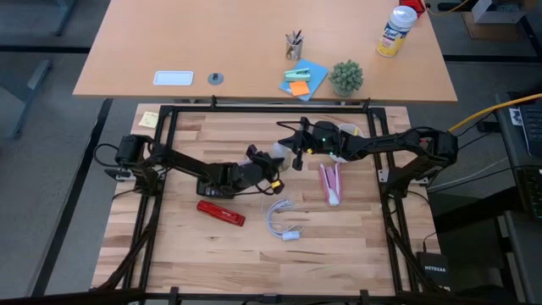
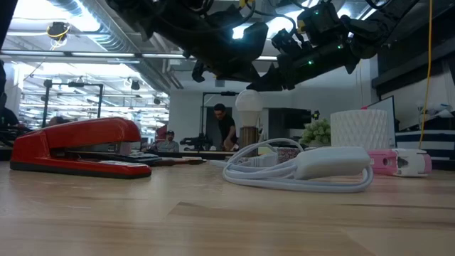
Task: Screw lightbulb
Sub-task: Insert the white lightbulb into the golden lamp
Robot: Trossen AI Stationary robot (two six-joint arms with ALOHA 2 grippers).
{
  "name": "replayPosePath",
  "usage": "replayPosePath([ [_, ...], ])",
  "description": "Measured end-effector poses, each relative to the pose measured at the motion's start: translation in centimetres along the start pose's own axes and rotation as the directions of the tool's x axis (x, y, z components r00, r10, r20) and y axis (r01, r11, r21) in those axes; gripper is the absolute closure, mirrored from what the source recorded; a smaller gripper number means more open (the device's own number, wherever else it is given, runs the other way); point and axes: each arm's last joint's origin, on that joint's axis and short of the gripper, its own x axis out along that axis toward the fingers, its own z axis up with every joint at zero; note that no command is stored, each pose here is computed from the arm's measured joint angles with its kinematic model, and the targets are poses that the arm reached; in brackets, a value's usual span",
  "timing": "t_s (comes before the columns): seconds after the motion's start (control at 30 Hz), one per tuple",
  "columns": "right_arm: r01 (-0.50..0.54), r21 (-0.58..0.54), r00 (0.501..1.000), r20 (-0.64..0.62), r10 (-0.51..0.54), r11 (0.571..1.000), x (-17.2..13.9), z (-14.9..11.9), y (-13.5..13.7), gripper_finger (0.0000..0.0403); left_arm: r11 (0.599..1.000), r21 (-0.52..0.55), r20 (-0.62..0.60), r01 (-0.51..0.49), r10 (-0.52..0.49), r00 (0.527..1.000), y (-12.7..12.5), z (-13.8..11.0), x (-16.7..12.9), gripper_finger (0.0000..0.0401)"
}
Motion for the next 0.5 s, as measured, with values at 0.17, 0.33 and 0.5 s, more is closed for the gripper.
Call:
replayPosePath([
  [0.17, 0.000, 0.000, 1.000, -0.001, 0.000, 1.000, 0.0, 0.0, 0.0, 0.0395, 1.000, 0.010, -0.081, -0.004, 0.004, 0.997, -0.3, -1.1, -0.5, 0.0400],
  [0.33, 0.000, 0.011, 1.000, -0.001, 0.000, 1.000, 0.0, 0.0, 0.0, 0.0395, 0.995, 0.015, -0.116, -0.096, 0.097, 0.988, 0.4, -1.7, -0.4, 0.0400],
  [0.5, 0.000, 0.012, 1.000, -0.002, 0.000, 1.000, 0.0, -0.1, 0.0, 0.0395, 0.993, 0.010, -0.108, -0.119, 0.119, 0.987, 0.9, -1.5, 0.0, 0.0400],
])
